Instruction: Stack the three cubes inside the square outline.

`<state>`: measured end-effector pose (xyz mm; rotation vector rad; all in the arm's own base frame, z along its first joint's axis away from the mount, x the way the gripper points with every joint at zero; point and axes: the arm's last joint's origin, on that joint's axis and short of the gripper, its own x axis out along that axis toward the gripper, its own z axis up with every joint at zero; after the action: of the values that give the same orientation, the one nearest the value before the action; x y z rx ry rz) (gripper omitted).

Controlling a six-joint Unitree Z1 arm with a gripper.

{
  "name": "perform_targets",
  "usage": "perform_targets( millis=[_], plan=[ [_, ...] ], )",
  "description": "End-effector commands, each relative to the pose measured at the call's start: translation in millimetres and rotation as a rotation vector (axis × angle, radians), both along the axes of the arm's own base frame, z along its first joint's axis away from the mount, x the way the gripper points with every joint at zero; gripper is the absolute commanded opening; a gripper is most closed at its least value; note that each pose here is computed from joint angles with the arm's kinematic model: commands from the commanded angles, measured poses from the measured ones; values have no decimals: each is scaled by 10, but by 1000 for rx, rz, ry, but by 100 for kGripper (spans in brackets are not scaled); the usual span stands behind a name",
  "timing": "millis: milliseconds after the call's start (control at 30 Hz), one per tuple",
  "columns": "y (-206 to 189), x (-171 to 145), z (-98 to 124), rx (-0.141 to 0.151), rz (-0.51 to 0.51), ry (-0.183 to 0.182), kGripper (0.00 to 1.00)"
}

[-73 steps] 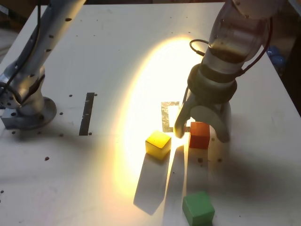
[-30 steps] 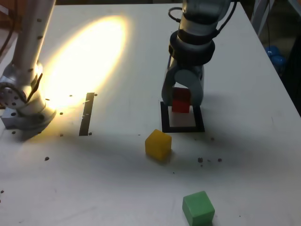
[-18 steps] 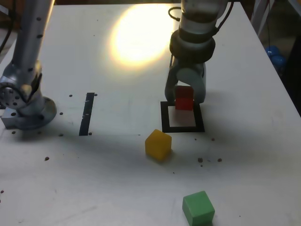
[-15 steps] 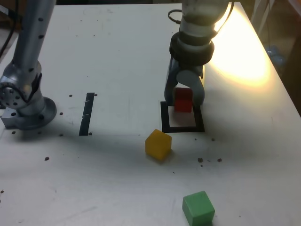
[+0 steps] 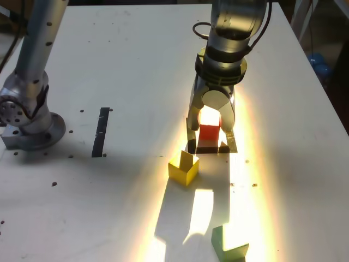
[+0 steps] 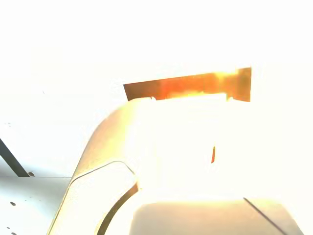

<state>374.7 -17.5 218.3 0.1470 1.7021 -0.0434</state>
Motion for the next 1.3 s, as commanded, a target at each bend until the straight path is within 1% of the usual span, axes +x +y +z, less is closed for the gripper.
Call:
perform_targets(
  millis=[0, 67, 233, 300, 333, 467, 600, 733, 833, 900, 967, 1000, 1033, 1067, 1133, 1200, 1267],
  plan=[
    [-6, 5, -13, 1, 1, 3, 28],
    [-6, 3, -22, 2, 1, 9, 38],
    [-4, -6, -28, 5, 0, 27, 75],
    [-2, -13, -11, 9, -1, 31, 85],
    [0, -18, 2, 12, -1, 32, 88],
    [6, -56, 96, 24, -4, 30, 93],
    [-12, -102, 219, 28, -11, 14, 94],
    [-84, -169, 389, 21, -34, -3, 94],
    [-184, -277, 539, 15, -76, 0, 94],
    [-288, -381, 635, 17, -126, 10, 94],
    [-427, -498, 727, 25, -201, 17, 94],
    [-536, -574, 789, 35, -268, 16, 94],
    [-592, -612, 821, 40, -306, 13, 94],
    [-700, -688, 882, 51, -382, 5, 94],
    [-834, -803, 954, 70, -487, -7, 94],
    [-919, -912, 969, 89, -564, -5, 94],
    [-965, -1001, 893, 107, -602, 14, 94]
  ],
)
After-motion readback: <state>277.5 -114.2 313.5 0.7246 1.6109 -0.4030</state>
